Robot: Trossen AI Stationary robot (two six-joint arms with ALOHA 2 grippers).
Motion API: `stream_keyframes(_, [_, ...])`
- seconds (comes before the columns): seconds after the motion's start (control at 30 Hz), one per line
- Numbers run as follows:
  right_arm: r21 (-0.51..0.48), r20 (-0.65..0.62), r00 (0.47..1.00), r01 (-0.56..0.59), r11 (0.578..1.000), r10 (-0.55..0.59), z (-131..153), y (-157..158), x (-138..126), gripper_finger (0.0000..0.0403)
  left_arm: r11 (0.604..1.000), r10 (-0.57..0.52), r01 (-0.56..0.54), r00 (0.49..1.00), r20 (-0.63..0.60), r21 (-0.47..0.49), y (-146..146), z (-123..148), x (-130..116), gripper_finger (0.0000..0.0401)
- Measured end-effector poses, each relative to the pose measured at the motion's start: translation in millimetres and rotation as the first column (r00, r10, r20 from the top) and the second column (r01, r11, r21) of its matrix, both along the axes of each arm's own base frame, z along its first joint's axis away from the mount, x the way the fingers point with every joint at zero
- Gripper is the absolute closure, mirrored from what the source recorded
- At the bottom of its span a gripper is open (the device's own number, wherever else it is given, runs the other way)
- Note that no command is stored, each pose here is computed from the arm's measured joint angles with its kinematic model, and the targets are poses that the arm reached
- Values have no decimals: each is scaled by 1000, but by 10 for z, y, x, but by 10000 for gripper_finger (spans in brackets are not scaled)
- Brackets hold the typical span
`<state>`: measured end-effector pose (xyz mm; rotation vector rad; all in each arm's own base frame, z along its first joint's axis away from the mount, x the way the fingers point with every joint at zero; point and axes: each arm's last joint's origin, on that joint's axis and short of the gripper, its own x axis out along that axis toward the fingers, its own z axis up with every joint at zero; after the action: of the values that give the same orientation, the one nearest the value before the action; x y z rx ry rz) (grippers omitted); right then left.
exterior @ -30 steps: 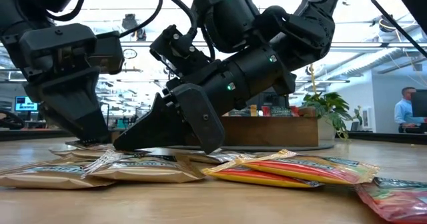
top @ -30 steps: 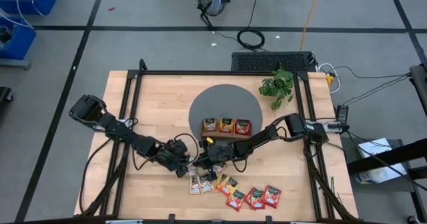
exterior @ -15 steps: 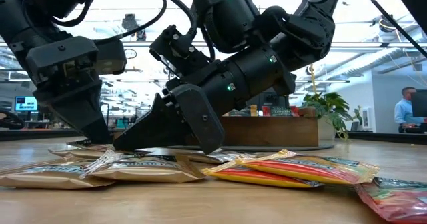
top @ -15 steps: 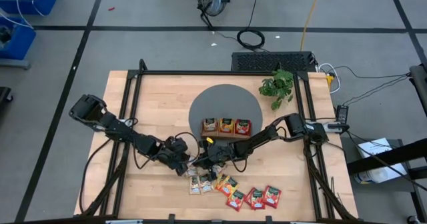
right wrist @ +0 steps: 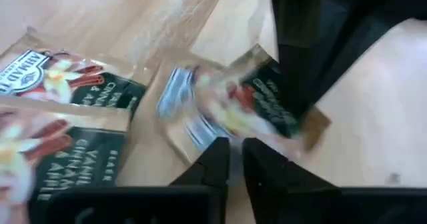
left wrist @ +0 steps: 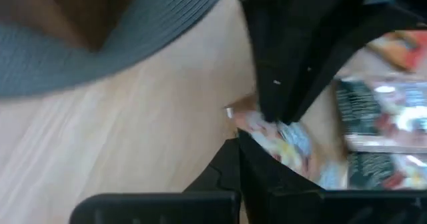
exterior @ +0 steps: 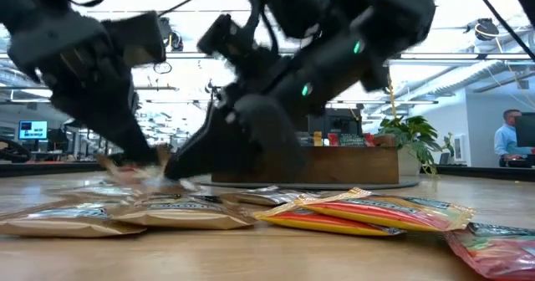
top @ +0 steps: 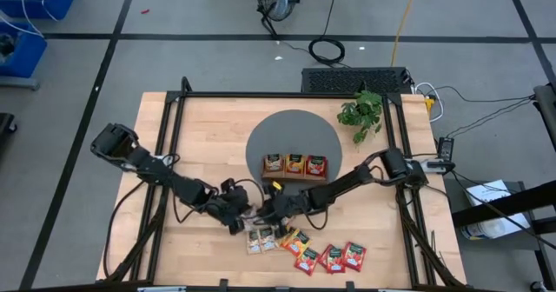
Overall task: Pick & Place Tea
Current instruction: Put the brown tea bag into the left slot of the wooden organizer
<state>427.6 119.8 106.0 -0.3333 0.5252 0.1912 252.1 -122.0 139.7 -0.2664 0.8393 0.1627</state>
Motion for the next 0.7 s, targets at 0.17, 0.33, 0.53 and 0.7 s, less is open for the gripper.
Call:
stream_keyframes(0.17, [-92, 64, 997, 52, 994, -46, 388, 231, -154, 297, 997, -32, 32, 999, -4, 76, -144, 203, 62, 399])
stream_keyframes(0.33, [-84, 122, 990, 86, 993, -75, 636, 361, -446, 238, 989, -36, 31, 999, 29, 144, -305, 427, 99, 400])
stream_keyframes(0.53, [128, 219, 965, 117, 985, -144, 661, 261, -837, 199, 972, -101, 72, 987, 122, 223, -511, 672, 130, 400])
stream_keyframes(0.7, [297, 369, 923, -2, 955, -112, 586, 87, -1033, 193, 974, -92, 56, 984, 156, 219, -545, 765, 187, 400])
